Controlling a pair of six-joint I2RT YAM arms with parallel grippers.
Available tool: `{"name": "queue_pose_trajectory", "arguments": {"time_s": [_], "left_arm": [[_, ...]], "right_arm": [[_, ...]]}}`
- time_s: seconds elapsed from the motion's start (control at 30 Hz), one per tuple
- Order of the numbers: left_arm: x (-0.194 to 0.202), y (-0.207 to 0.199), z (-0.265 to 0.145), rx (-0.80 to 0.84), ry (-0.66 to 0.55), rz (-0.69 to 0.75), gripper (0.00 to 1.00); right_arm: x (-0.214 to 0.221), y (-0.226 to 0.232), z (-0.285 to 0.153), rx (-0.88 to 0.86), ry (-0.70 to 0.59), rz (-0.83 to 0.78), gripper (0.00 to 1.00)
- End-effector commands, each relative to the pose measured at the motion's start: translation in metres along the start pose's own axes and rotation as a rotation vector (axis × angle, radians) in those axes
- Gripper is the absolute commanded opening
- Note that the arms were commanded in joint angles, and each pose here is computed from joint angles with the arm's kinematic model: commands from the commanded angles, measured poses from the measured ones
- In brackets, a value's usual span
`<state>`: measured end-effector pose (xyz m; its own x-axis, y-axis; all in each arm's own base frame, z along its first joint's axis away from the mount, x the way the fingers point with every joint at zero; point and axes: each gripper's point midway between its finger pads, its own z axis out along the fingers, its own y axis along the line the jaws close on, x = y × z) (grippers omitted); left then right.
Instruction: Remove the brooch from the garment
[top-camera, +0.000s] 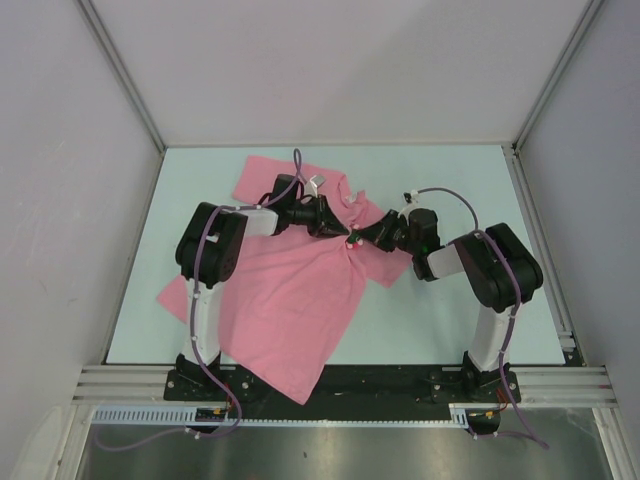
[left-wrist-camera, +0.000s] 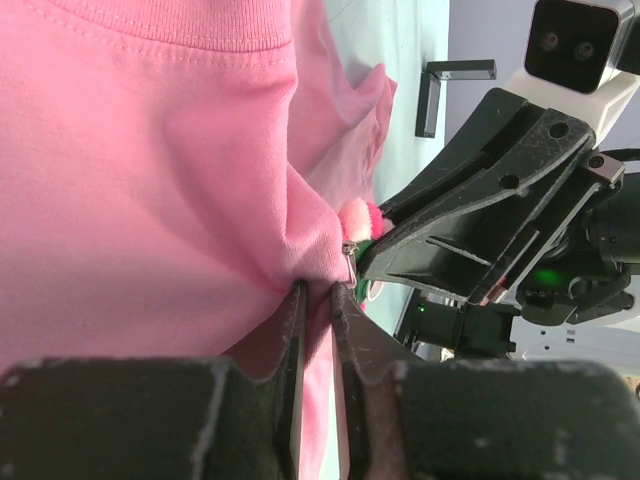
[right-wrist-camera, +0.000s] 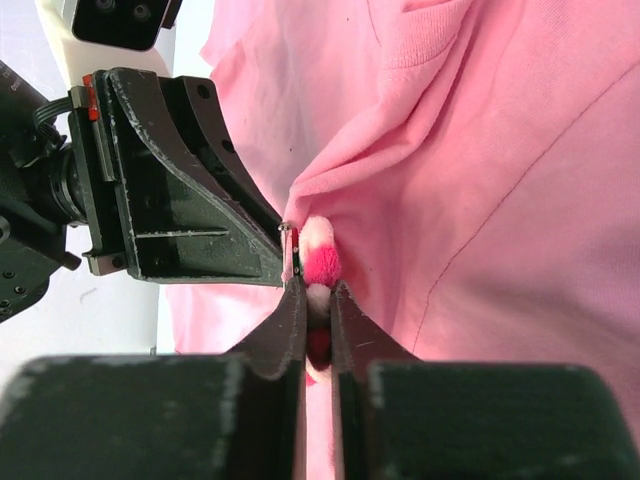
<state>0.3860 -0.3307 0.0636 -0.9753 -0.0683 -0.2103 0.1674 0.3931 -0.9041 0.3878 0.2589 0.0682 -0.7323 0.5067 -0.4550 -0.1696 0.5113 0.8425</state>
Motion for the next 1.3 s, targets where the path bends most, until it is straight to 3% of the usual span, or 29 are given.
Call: {"name": "queue_pose_trajectory", "arguments": {"time_s": [0.0, 0.17, 0.47, 0.73, 0.87, 0.97, 1.1, 1.13, 1.27], "left_arm": [[0.007, -0.03, 0.004, 0.075, 0.041, 0.06, 0.13], [0.007, -0.024, 0.005, 0.022, 0.051, 0.108, 0.02], [0.005, -0.027, 0.005, 0.008, 0.056, 0.122, 0.01], [0.006, -0.031, 0.006, 0.014, 0.06, 0.127, 0.0], [0.005, -0.035, 0.005, 0.019, 0.059, 0.135, 0.0], [0.005, -0.038, 0.004, 0.019, 0.059, 0.138, 0.01], [0.009, -0.037, -0.001, 0.015, 0.058, 0.126, 0.17], [0.006, -0.04, -0.004, 0.023, 0.043, 0.134, 0.27], [0.005, -0.042, -0.013, 0.052, 0.025, 0.111, 0.42]], "right_arm": [[0.004, 0.031, 0.006, -0.126, 0.04, -0.02, 0.13], [0.003, 0.03, 0.008, -0.134, 0.052, -0.018, 0.27], [0.0, 0.031, 0.017, -0.118, 0.079, -0.041, 0.36], [0.003, 0.028, 0.021, -0.108, 0.092, -0.048, 0.21], [0.002, 0.027, 0.023, -0.1, 0.097, -0.05, 0.2], [0.003, 0.026, 0.022, -0.097, 0.099, -0.048, 0.02], [0.003, 0.03, 0.021, -0.124, 0.102, -0.046, 0.0], [0.0, 0.035, 0.02, -0.139, 0.091, -0.053, 0.0], [-0.006, 0.041, 0.016, -0.163, 0.065, -0.056, 0.0]]}}
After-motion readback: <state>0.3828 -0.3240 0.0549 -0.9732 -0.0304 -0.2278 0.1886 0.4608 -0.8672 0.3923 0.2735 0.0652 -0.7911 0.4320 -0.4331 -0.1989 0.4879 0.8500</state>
